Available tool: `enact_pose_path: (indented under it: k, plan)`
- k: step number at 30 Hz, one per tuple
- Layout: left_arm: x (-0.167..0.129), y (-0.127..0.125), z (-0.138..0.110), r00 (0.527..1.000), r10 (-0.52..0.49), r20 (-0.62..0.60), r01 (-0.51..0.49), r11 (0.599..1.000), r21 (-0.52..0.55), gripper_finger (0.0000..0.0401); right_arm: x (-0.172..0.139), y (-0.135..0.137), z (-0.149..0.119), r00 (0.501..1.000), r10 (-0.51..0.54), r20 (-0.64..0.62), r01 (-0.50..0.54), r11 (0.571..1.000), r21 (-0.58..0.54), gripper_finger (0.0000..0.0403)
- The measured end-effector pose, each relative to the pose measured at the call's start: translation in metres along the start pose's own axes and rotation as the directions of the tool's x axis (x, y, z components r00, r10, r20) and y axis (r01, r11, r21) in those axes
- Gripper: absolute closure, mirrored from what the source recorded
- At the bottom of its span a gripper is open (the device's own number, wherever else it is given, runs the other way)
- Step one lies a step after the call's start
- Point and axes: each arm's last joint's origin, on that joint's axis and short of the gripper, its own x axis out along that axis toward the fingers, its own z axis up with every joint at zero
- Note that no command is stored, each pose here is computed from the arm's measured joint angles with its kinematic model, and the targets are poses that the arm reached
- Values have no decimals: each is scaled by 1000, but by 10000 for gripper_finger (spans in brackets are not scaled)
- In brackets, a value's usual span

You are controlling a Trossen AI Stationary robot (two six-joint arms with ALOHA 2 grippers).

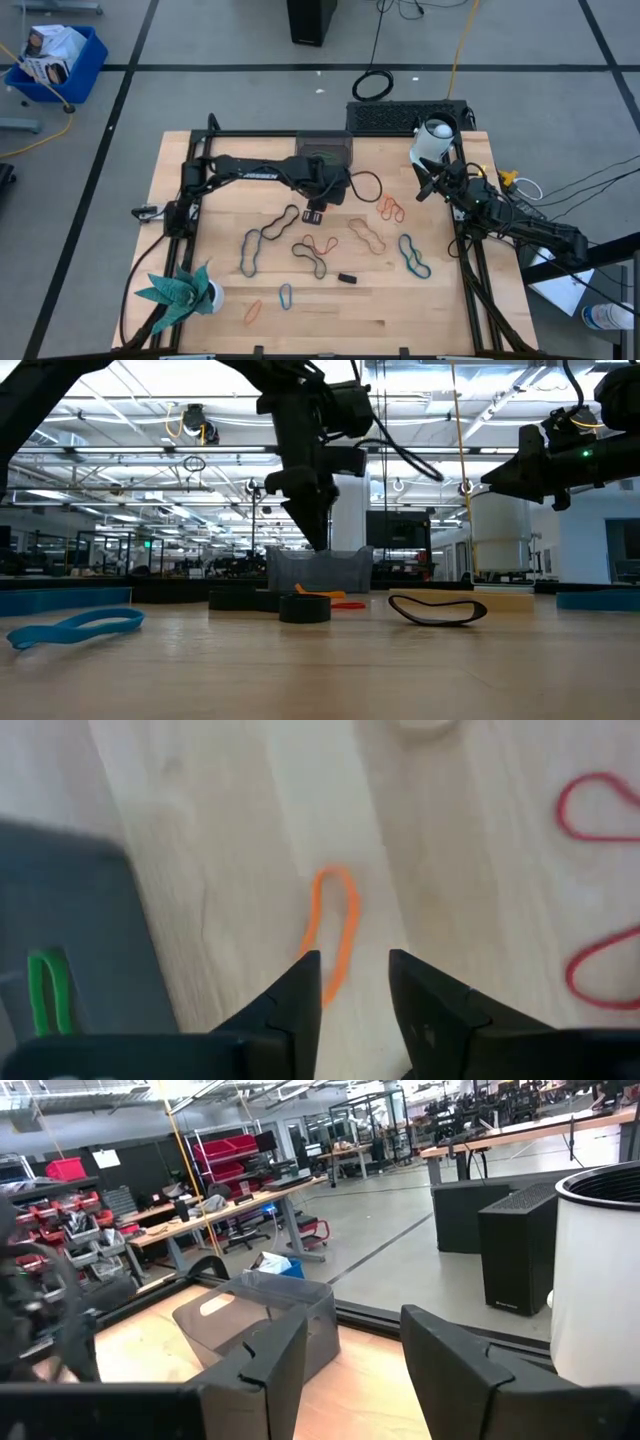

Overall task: Pick and place rubber bands into bin
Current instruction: Put the top left orange rubber band into the black bin

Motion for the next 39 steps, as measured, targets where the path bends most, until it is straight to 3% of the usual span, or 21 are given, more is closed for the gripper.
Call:
enact_pose_path:
  k: [4,8,11,14,26,39]
  plan:
    - [0,-5,8,998,37,46,-37,999,14,221,0,0,0,1000,0,0,0,1000,0,248]
    - [-1,-4,13,994,61,89,-54,995,-80,181,0,0,0,1000,0,0,0,1000,0,248]
    - [-1,-5,13,995,60,85,-47,989,-141,164,0,0,0,1000,0,0,0,1000,0,248]
    - [-1,-5,12,996,59,73,-49,990,-135,156,0,0,0,1000,0,0,0,1000,0,248]
    - [30,-8,0,990,92,110,-68,977,-202,170,0,0,0,1000,0,0,0,1000,0,248]
    - [55,-7,-18,987,55,150,-2,944,-330,238,0,0,0,1000,0,0,0,1000,0,248]
